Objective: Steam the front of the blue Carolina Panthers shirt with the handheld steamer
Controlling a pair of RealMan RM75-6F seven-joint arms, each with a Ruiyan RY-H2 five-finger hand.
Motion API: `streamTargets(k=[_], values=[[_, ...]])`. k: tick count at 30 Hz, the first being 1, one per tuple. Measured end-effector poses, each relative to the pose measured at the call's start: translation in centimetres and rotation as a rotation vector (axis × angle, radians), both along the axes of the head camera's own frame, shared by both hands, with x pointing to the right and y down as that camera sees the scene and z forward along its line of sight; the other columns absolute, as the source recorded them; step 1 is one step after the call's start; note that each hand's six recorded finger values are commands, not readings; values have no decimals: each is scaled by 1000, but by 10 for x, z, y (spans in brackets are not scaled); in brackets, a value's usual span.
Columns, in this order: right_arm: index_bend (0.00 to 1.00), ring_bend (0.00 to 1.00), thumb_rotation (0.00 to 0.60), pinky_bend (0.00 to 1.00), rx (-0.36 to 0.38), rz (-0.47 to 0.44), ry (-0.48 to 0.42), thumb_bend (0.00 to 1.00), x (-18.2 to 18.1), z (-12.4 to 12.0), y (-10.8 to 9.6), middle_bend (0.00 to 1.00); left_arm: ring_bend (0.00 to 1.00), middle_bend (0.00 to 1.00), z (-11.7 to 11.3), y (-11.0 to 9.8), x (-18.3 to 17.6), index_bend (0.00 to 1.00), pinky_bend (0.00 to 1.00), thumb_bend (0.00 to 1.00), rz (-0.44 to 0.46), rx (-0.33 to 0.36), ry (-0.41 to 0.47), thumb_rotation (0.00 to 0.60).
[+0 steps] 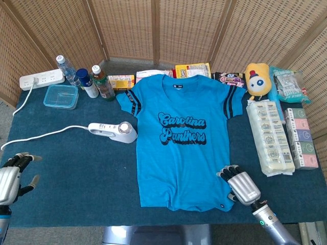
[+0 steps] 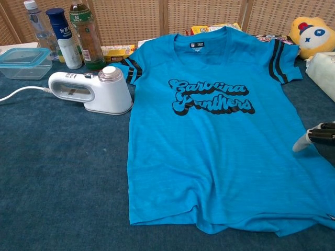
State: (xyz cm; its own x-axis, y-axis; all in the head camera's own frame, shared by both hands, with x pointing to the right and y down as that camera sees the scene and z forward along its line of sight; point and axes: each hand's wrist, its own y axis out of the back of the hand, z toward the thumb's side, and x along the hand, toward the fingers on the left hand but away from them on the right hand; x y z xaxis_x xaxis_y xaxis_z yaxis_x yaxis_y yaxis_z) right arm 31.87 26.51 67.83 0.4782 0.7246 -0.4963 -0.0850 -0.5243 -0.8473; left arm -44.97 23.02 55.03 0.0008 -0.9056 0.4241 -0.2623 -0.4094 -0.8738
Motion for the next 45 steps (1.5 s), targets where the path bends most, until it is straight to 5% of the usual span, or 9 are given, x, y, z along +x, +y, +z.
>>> streamTargets(k=[17, 34, 45], values=[[467, 395, 600, 449, -5, 8, -31, 491, -14, 1, -7, 390, 233, 370, 2, 1, -3, 314, 280, 326, -8, -1, 5, 600], [638, 620, 600, 718, -41, 41, -63, 532, -22, 4, -9, 578, 233, 370, 7, -5, -3, 315, 280, 325, 31, -14, -16, 600], [663, 673, 600, 782, -88, 134, -116, 537, -23, 0, -18, 618, 233, 370, 23, -26, 7, 314, 280, 325, 92, -35, -40, 600]])
